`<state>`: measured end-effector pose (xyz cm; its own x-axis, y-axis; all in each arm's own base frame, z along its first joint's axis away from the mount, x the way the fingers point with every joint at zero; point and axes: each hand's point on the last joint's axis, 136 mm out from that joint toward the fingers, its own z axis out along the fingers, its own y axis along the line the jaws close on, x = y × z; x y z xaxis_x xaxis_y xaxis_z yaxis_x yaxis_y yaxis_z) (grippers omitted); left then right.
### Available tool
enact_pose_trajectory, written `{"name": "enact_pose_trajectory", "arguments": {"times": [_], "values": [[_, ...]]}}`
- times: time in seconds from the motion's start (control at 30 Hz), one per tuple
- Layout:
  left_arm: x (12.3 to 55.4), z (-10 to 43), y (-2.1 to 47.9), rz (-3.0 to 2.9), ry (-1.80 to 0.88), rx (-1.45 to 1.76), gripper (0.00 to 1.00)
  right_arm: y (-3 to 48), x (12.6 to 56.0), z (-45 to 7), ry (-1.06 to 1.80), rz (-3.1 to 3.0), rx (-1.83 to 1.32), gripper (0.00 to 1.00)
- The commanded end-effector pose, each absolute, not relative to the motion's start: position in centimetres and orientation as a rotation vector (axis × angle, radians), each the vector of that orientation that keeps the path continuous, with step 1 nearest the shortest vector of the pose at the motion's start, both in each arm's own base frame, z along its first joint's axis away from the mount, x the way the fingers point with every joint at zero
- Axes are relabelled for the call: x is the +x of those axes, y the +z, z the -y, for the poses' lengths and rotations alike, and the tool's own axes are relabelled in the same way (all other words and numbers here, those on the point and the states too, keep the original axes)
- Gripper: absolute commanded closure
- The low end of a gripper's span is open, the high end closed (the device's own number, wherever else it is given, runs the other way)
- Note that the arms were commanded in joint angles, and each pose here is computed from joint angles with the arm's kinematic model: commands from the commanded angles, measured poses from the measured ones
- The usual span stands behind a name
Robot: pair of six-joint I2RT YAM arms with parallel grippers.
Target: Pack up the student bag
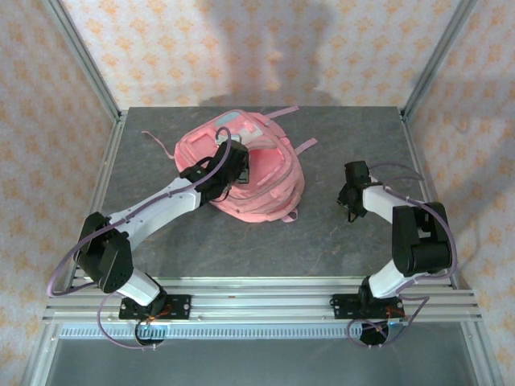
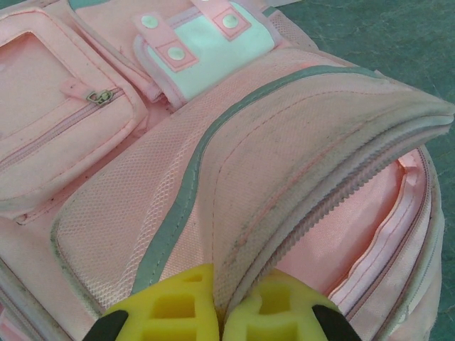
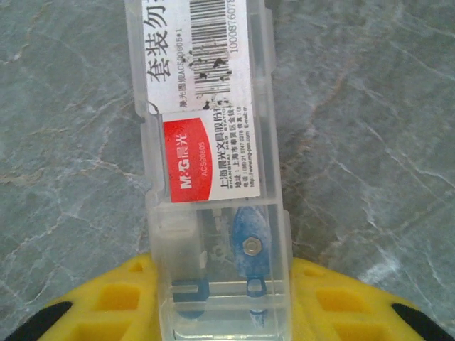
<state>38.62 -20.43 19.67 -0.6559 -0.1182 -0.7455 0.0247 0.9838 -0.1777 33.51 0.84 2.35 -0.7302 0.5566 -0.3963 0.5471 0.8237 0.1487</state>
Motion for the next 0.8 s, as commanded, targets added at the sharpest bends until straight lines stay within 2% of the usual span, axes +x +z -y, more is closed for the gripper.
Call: {"name": "enact_pose_trajectory", "arguments": {"times": [0.0, 0.2, 0.43, 0.6, 0.77], "values": [[39.1, 20.9, 23.2, -2.168, -0.323, -0.12, 1.0, 2.6, 33.2, -1.2, 0.065, -2.579, 0.809, 0.75], [39.3, 21.0, 23.6, -2.159, -0.331, -0.12, 1.0, 7.1, 33.4, -3.9, 0.283, -2.526, 0.706, 0.77], [39.6, 21.2, 24.4, -2.144, -0.345, -0.125, 1.0, 15.3, 31.3, -13.8, 0.657, -2.443, 0.243, 0.77], [39.9, 21.6, 24.5, -2.142, -0.361, -0.125, 1.0, 17.0, 26.9, -22.2, 0.871, -2.458, -0.168, 0.76], [39.9, 21.9, 24.5, -2.146, -0.38, -0.125, 1.0, 17.2, 26.5, -25.7, 0.951, -2.449, -0.256, 0.76]]}}
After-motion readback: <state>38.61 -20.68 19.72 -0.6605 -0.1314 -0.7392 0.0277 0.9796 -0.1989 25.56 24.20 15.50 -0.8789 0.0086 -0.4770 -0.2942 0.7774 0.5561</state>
